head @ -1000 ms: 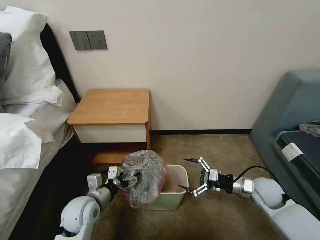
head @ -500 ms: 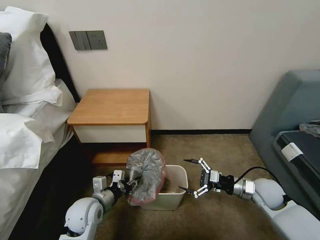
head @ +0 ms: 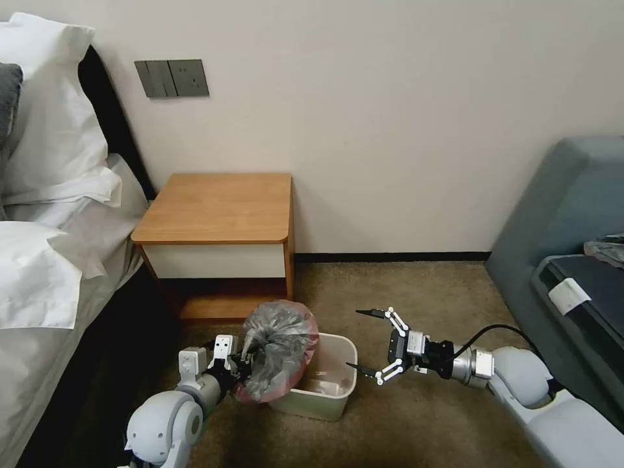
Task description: Pick up the garbage bag from the table and place it over the trash can.
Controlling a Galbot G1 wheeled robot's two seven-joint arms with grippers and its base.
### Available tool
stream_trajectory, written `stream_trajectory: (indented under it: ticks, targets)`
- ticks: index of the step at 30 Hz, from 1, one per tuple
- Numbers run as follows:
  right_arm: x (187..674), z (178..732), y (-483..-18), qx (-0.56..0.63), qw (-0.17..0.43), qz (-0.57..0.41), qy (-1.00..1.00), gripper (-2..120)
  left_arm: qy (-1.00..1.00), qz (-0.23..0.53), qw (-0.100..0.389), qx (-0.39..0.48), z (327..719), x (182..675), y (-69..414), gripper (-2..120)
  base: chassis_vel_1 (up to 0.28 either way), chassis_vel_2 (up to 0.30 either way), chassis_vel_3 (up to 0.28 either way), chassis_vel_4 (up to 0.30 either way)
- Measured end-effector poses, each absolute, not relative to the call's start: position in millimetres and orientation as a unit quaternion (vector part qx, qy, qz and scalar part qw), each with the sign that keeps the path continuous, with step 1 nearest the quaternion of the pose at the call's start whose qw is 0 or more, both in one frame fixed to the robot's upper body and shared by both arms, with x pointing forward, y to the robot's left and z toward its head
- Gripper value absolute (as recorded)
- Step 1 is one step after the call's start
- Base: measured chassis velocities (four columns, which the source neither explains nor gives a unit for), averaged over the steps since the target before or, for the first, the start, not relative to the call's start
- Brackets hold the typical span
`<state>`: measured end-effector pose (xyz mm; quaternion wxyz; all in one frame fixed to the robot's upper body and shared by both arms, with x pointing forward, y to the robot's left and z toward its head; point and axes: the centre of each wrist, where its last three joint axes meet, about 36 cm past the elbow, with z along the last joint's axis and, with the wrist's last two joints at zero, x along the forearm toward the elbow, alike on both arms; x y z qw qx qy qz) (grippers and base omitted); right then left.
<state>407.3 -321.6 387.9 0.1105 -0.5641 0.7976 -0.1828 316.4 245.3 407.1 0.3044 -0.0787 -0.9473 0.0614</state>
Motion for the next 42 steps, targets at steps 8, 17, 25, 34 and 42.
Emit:
stream_trajectory:
  ticks: [8,17,25,34,42]
  targets:
    - [353,402,-244,-0.422,0.122,0.004,0.898,100,-0.980,0.057,0.184,-0.054,428,297,234,5,0.000,0.000,0.000,0.000]
    - [344,456,-181,-0.441,0.016,0.181,0.879,100,-0.994,0.056,0.069,-0.061,404,285,248,5,0.000,0.000,0.000,0.000]
    - [360,471,-154,-0.440,-0.081,0.199,0.872,100,-0.993,0.086,0.029,-0.072,388,286,253,5,0.000,0.000,0.000,0.000]
    - [408,460,-154,-0.435,-0.067,0.116,0.890,99,-0.992,0.098,0.019,-0.077,386,292,256,5,0.000,0.000,0.000,0.000]
    - [422,457,-160,-0.454,-0.063,0.091,0.884,88,-0.991,0.105,0.012,-0.082,384,293,256,5,0.000,0.000,0.000,0.000]
